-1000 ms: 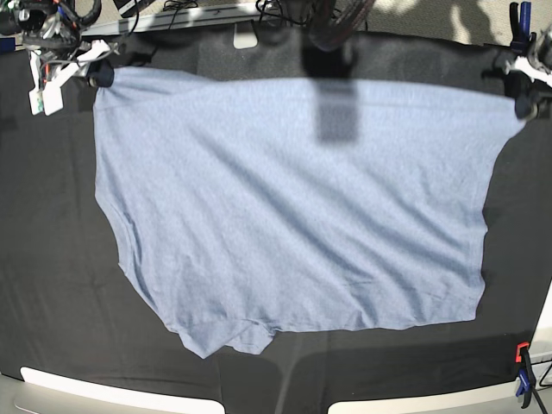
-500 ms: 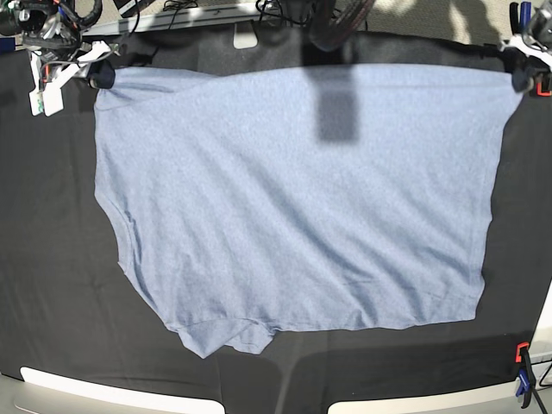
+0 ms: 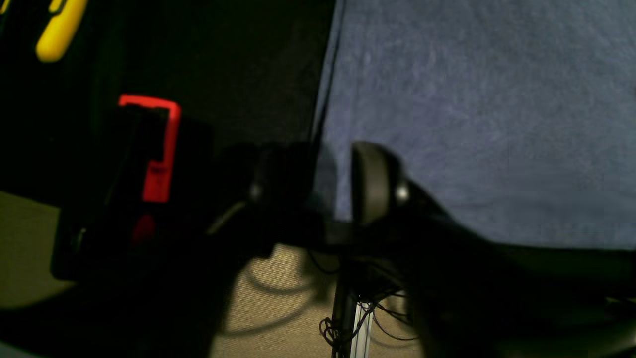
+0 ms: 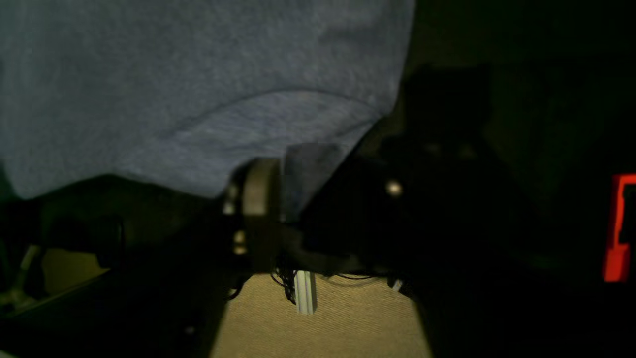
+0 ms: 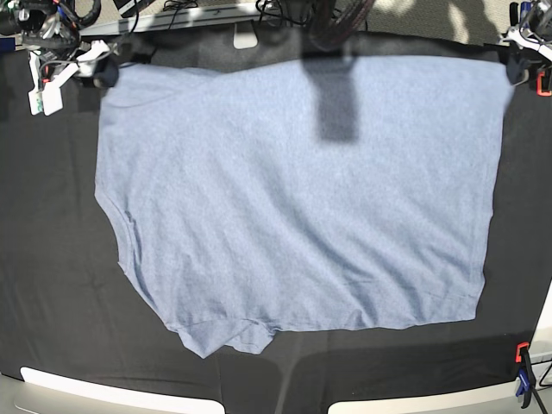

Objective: Layout the t-shirt on the table in an organized manner, then fold the t-shirt properly
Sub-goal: 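Release the right gripper and swing it beside the shirt's side edge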

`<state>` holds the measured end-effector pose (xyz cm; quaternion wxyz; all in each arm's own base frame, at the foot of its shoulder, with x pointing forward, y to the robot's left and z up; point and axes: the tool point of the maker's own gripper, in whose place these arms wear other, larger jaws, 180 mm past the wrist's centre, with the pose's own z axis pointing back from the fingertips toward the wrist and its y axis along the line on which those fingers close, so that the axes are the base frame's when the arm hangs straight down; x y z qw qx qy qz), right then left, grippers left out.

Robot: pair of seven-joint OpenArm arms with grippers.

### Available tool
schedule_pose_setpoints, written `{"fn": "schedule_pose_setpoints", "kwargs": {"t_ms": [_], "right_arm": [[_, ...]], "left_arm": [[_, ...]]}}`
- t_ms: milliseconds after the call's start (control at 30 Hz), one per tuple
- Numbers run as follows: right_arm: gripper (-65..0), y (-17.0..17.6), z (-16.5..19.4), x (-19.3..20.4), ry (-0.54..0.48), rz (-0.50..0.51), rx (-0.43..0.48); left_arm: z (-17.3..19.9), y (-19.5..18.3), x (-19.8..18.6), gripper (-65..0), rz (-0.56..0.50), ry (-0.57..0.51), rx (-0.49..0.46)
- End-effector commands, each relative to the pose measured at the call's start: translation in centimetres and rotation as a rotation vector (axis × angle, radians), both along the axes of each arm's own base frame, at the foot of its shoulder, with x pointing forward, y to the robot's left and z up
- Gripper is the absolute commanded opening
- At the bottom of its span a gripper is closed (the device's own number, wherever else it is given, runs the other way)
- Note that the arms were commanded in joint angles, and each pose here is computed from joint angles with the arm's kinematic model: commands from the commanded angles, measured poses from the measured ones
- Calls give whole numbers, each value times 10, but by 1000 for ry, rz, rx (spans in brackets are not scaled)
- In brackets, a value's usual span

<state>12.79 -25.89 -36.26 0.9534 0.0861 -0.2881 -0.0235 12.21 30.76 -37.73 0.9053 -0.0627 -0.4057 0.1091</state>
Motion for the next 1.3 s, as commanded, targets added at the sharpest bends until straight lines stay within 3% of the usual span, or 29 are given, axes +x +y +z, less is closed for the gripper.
{"fn": "schedule_pose_setpoints", "kwargs": {"t_ms": [0, 267, 367, 500, 733, 867, 1067, 1267], "right_arm": [[-366, -2, 9, 6, -37, 16, -18], [-366, -12, 20, 15, -72, 42, -62], [-366, -20, 37, 34, -171, 49, -89], [-366, -24, 59, 69, -286, 48, -105], [-366, -21, 96, 158, -485, 45, -35], [-366, 1, 94, 215, -464, 143, -41], [-366, 35, 99, 309, -451, 218, -59], [-366, 53, 113, 391, -370, 272, -93]], "left_arm": [[11, 4, 5, -407, -8, -36, 18], [13, 6, 7, -406, -10, -47, 32], [16, 10, 14, -406, -29, -69, 90], [23, 10, 34, -406, -28, -121, 90], [39, 9, 65, -407, -25, -212, 89], [41, 9, 70, -407, -26, -223, 89], [41, 9, 70, -407, -26, -221, 90], [41, 9, 70, -407, -26, -221, 89]]}}
